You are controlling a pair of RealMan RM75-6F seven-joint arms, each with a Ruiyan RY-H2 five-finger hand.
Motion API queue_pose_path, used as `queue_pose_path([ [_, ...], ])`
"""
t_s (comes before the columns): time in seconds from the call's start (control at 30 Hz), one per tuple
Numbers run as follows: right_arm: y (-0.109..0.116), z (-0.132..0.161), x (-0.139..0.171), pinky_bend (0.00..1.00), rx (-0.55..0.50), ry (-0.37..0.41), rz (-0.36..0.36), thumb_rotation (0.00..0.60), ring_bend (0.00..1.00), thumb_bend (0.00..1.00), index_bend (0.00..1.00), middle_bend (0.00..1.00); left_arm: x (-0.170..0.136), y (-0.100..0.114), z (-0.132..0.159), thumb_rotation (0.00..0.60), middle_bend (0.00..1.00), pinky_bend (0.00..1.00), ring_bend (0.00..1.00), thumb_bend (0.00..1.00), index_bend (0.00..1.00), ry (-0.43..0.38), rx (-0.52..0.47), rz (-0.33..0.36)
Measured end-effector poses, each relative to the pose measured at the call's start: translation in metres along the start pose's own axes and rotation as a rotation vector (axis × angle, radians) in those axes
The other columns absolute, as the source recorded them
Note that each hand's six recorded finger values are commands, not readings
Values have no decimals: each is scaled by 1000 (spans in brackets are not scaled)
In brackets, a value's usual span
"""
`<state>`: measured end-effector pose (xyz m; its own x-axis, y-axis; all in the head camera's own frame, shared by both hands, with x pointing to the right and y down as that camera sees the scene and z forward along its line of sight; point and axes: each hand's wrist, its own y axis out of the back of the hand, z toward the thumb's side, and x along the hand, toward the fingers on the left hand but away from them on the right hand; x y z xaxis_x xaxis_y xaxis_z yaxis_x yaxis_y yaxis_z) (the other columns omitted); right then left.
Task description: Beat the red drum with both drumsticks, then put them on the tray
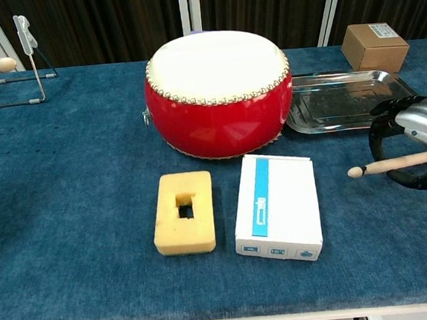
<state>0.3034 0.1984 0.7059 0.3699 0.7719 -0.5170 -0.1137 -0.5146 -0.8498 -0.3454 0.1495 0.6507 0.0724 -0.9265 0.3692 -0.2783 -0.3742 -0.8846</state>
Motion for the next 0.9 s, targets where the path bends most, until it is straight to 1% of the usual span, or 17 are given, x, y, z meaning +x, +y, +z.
queue_pose_path([
  [0.03, 3, -1, 1, 230, -36, -1, -9, 600, 162, 458, 685, 416, -1, 1, -2, 600, 1000, 1000, 1000, 338, 1000, 6, -5, 3],
  [0.07, 7, -2, 3, 233, -104, -4, -24, 600, 169, 460, 687, 421, -1, 2, -3, 600, 1000, 1000, 1000, 338, 1000, 10, -9, 5],
  [0.13, 11, -4, 6, 235, -178, -8, -39, 600, 174, 460, 688, 426, -3, 4, -7, 600, 1000, 1000, 1000, 338, 1000, 20, -18, 9],
  [0.23, 18, -11, 10, 236, -342, -18, -66, 600, 176, 460, 689, 427, -5, 6, -11, 600, 1000, 1000, 1000, 338, 1000, 31, -28, 13],
  [0.27, 20, -14, 12, 236, -432, -23, -79, 600, 176, 460, 689, 427, -5, 6, -12, 600, 1000, 1000, 1000, 338, 1000, 34, -30, 14],
  [0.33, 23, -18, 14, 237, -527, -28, -93, 600, 176, 460, 690, 427, -6, 7, -13, 600, 1000, 1000, 1000, 338, 1000, 37, -33, 14],
  [0.67, 26, -43, 15, 256, -1218, -36, -182, 600, 216, 461, 691, 444, -6, 8, -10, 600, 1000, 1000, 1000, 337, 1000, 31, -40, 15],
  [0.77, 26, -48, 11, 258, -1399, -28, -202, 600, 228, 461, 692, 447, -5, 8, -11, 600, 1000, 1000, 1000, 338, 1000, 33, -41, 15],
  [0.9, 23, -51, 2, 265, -1585, -18, -207, 600, 238, 461, 692, 449, -6, 7, -11, 600, 1000, 1000, 1000, 337, 1000, 34, -40, 9],
])
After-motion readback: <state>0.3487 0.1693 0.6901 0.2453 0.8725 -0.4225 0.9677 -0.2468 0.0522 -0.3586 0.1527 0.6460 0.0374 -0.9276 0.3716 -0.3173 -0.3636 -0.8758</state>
